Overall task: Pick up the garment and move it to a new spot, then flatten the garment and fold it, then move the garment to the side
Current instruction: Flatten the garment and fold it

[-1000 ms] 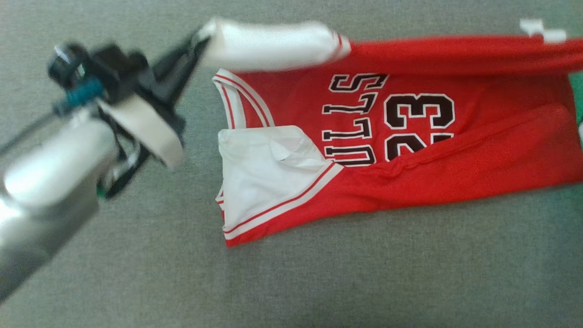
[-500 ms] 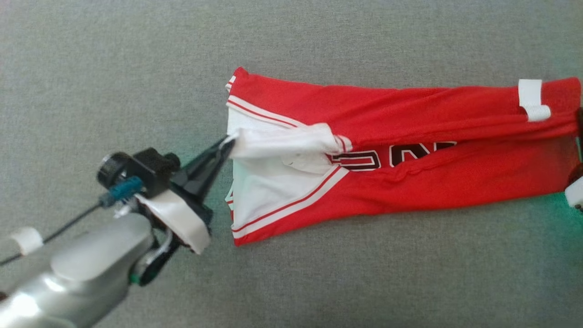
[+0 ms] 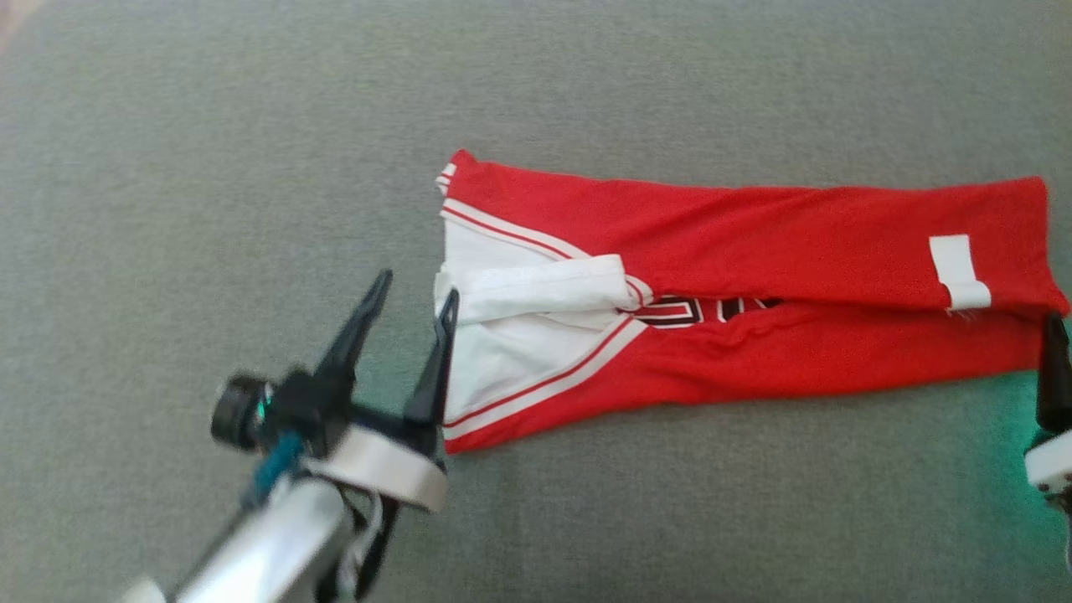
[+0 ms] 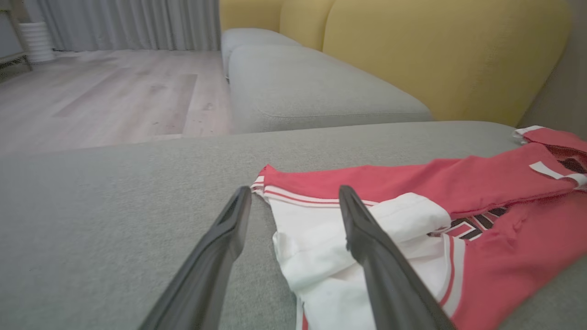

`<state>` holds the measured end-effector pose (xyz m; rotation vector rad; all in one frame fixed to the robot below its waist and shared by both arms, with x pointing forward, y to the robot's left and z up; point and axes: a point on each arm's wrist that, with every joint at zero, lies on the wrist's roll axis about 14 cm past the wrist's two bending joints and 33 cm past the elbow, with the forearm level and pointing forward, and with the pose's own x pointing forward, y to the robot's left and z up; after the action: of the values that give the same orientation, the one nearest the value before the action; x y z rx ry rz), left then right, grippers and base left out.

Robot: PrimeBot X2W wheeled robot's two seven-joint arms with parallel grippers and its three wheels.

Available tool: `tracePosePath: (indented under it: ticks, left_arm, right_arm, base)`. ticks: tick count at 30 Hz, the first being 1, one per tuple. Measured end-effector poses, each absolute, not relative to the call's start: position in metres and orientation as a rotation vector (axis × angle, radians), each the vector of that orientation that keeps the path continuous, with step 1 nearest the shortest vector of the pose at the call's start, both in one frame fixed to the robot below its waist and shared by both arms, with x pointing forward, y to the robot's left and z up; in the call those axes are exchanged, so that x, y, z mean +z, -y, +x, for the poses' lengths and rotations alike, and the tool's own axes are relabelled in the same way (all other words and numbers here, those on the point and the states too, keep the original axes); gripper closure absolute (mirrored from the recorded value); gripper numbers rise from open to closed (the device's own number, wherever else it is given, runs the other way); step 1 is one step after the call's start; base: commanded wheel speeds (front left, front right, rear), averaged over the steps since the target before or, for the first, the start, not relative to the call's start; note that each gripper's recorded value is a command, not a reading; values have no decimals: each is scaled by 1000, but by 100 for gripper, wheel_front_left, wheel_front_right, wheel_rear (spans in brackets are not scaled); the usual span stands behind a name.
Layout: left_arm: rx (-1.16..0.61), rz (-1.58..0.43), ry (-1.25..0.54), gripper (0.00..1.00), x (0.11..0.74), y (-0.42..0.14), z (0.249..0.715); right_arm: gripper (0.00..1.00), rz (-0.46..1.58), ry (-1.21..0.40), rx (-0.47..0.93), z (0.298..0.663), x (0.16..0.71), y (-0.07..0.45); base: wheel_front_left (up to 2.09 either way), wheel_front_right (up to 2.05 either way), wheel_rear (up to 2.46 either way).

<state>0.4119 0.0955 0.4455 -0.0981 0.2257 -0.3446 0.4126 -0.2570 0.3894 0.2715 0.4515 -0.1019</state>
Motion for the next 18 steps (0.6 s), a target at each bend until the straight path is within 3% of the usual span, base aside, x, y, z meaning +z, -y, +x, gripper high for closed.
tracePosePath:
  ticks: [10, 14, 18]
  left_arm:
    - [-136, -97, -68, 0, 476, -110, 371]
    - [-63, -81, -29, 0, 485, -120, 356]
    - [-23, -79, -18, 0, 488, -130, 347]
  right_arm:
    - [0, 299, -423, -106, 431, 395, 250]
    - [0, 258, -491, -114, 448, 385, 250]
    - [0, 229, -618, -144, 441, 358, 255]
  base:
    - [0, 0, 0]
    - [0, 0, 0]
    - [0, 0, 0]
